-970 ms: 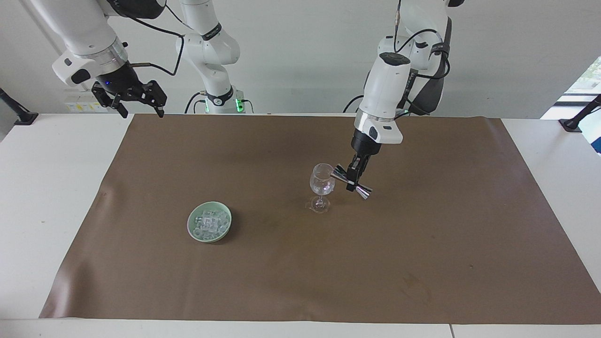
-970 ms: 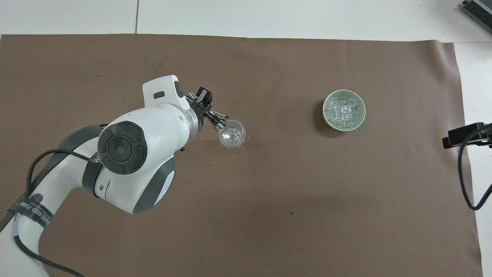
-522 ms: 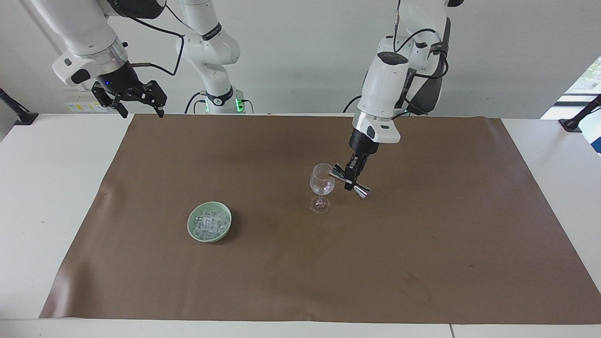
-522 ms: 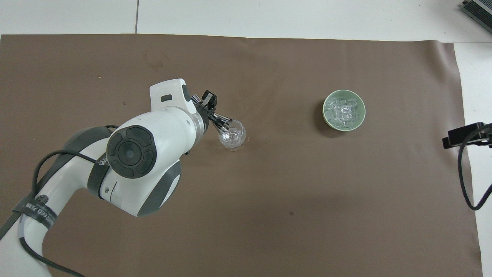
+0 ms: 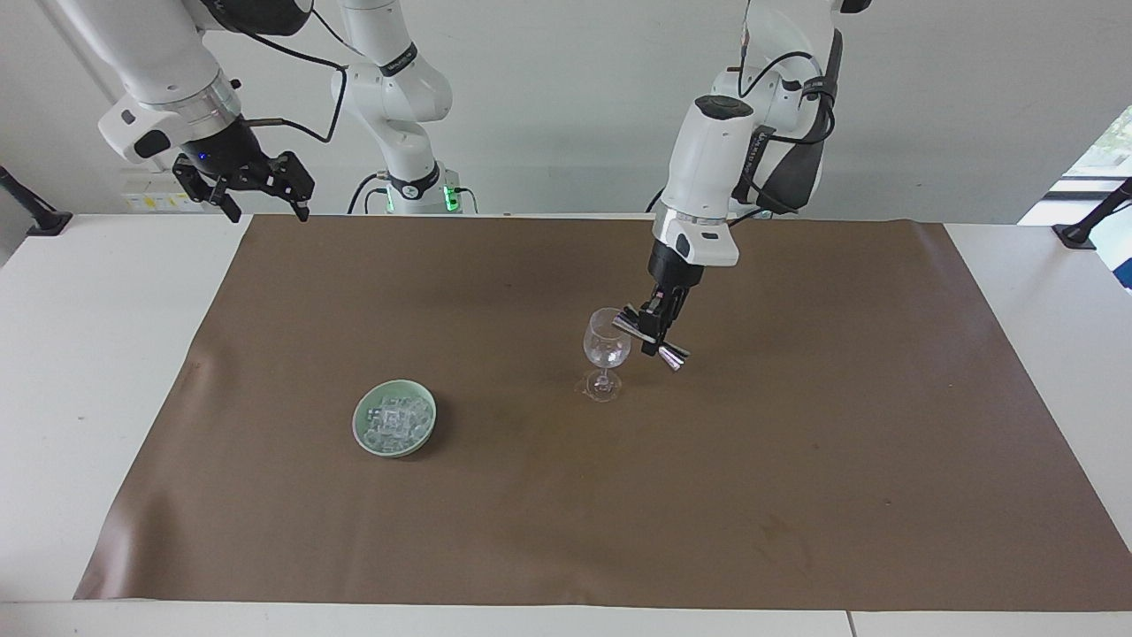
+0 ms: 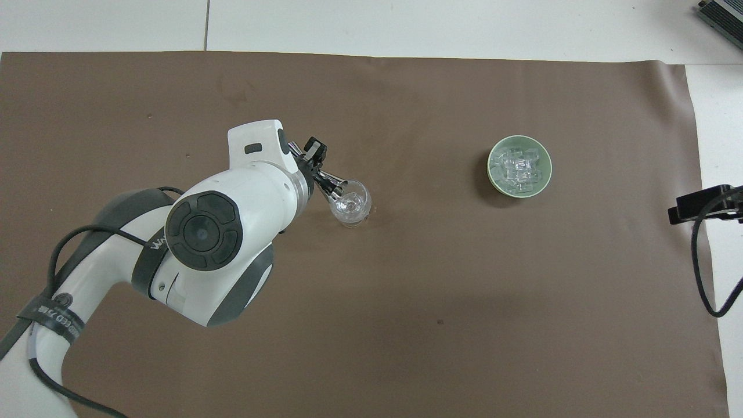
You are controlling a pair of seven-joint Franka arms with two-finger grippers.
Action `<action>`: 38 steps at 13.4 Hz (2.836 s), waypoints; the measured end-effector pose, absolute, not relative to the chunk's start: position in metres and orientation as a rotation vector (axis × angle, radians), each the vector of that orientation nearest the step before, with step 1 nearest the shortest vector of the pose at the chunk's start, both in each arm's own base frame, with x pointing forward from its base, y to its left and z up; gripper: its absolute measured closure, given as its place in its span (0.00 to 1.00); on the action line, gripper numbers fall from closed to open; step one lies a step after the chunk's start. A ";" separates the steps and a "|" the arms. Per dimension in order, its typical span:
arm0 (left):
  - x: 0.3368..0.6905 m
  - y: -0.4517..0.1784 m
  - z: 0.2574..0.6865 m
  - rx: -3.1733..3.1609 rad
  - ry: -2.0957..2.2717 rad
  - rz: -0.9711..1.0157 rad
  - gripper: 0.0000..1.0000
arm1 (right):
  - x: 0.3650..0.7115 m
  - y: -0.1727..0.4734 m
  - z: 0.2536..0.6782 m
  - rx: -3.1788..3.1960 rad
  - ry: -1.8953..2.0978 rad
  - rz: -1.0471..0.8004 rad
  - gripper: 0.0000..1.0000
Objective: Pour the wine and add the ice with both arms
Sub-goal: 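Rotate the silver cup further over the clear cup with the left gripper, then carry the silver cup with the left gripper back toward the table edge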
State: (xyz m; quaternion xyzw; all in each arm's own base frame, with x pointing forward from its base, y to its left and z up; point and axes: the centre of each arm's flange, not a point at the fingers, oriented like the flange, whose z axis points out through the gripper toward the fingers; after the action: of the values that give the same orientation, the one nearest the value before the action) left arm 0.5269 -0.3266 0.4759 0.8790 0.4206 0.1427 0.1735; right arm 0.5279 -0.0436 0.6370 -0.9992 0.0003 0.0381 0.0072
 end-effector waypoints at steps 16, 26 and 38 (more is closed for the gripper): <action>0.527 -0.330 0.486 2.535 1.167 0.441 0.79 | 0.528 -0.044 0.637 -3.125 0.001 0.119 0.00; 0.527 -0.336 0.483 2.551 1.156 0.436 0.79 | 0.528 -0.044 0.637 -3.125 0.001 0.119 0.00; 0.540 -0.319 0.490 2.447 1.286 0.360 0.79 | 0.528 -0.044 0.637 -3.125 0.001 0.119 0.00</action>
State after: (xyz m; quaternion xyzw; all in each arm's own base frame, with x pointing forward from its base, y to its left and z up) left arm 0.5404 -0.3192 0.4904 0.8640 0.4542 0.1272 0.1762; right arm 0.5279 -0.0436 0.6370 -0.9992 0.0003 0.0381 0.0072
